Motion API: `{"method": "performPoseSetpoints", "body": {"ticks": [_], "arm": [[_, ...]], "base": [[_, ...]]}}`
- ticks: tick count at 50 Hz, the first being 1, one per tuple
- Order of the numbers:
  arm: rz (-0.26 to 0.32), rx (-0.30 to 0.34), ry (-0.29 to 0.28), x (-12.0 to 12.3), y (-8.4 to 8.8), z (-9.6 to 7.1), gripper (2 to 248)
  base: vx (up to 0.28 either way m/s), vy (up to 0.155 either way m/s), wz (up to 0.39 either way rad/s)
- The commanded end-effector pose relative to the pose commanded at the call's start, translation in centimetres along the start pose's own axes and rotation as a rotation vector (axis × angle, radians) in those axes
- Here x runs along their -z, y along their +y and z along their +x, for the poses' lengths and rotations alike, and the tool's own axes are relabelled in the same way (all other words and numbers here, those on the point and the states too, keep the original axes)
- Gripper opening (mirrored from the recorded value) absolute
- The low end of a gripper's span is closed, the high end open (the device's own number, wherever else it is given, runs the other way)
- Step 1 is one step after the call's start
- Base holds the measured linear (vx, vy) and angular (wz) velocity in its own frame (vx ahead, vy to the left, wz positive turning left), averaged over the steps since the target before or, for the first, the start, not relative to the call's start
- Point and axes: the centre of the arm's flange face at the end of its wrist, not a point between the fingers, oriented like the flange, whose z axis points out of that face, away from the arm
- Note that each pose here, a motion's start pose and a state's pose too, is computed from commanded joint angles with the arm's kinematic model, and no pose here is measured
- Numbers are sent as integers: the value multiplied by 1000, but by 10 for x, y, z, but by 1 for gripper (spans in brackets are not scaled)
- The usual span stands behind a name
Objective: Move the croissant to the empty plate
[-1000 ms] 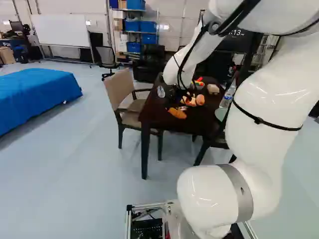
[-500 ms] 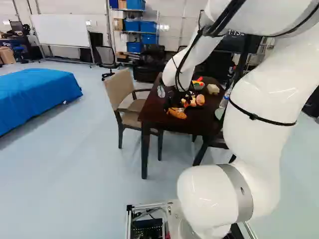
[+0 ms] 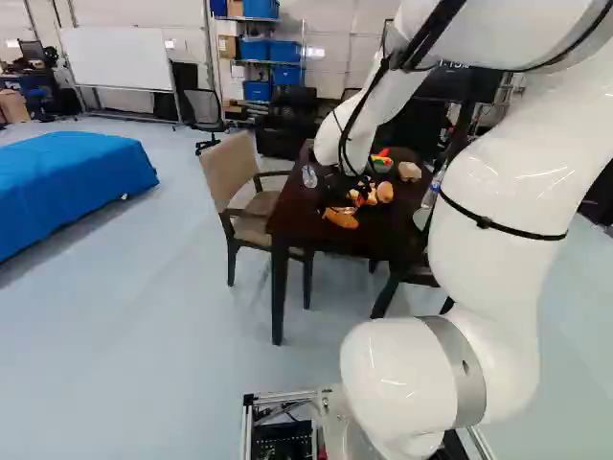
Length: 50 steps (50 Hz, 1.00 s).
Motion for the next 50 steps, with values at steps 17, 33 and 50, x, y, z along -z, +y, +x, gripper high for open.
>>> {"method": "performPoseSetpoints", "body": {"ticks": [17, 33, 50], "arm": [[-1, -3, 0, 0, 2, 0, 247], [2, -2, -10, -6, 1, 0, 247], [2, -2, -10, -6, 1, 0, 247]], "base": [[0, 0, 0], [0, 0, 0], [0, 0, 0]]}}
